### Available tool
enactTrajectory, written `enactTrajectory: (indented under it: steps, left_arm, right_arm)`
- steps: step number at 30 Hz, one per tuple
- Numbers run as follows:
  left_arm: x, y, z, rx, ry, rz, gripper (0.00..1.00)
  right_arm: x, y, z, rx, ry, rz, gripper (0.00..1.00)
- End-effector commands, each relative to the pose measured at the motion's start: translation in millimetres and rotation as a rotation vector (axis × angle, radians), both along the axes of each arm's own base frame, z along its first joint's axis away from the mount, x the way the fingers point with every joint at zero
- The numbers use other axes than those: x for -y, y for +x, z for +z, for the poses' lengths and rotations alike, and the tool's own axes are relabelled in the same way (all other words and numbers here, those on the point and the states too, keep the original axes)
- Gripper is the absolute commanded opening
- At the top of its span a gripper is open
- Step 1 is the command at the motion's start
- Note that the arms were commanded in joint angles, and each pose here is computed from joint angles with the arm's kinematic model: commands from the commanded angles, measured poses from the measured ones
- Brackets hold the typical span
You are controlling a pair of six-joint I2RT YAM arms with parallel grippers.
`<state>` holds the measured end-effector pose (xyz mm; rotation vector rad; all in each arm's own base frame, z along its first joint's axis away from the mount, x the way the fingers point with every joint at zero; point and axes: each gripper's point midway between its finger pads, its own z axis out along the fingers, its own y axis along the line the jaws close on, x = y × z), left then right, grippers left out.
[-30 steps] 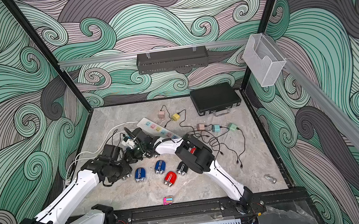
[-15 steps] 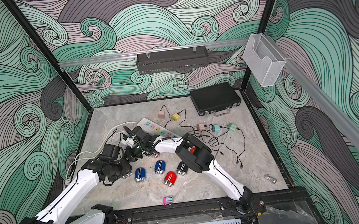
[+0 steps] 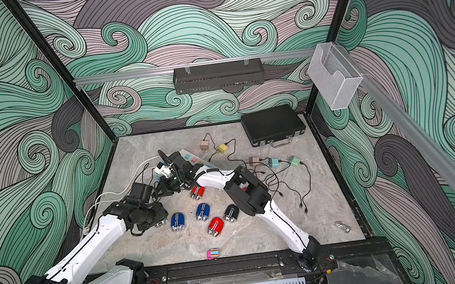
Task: Unplug the electric shaver
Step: Remove the charging cable from the electric shaver.
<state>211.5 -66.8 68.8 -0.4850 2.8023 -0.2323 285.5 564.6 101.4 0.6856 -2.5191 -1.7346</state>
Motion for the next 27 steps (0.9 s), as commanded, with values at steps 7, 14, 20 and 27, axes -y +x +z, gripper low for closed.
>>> enactTrajectory:
  steps: [7,14,20,27]
  left_arm:
    - [-15,-1,-4,-0.017,0.065,0.058,0.38]
    - [-19,0,-10,-0.028,0.076,0.082,0.40]
    - [-24,-2,-17,-0.054,0.095,0.093,0.41]
    - [-28,-3,-25,-0.065,0.112,0.107,0.43]
  right_arm:
    - [17,2,0,0.058,-0.063,-0.013,0.03]
    - [30,-4,8,0.077,-0.069,-0.022,0.02]
    - [51,-9,8,0.120,-0.132,-0.038,0.02]
    - [79,-19,2,0.162,-0.198,-0.067,0.04]
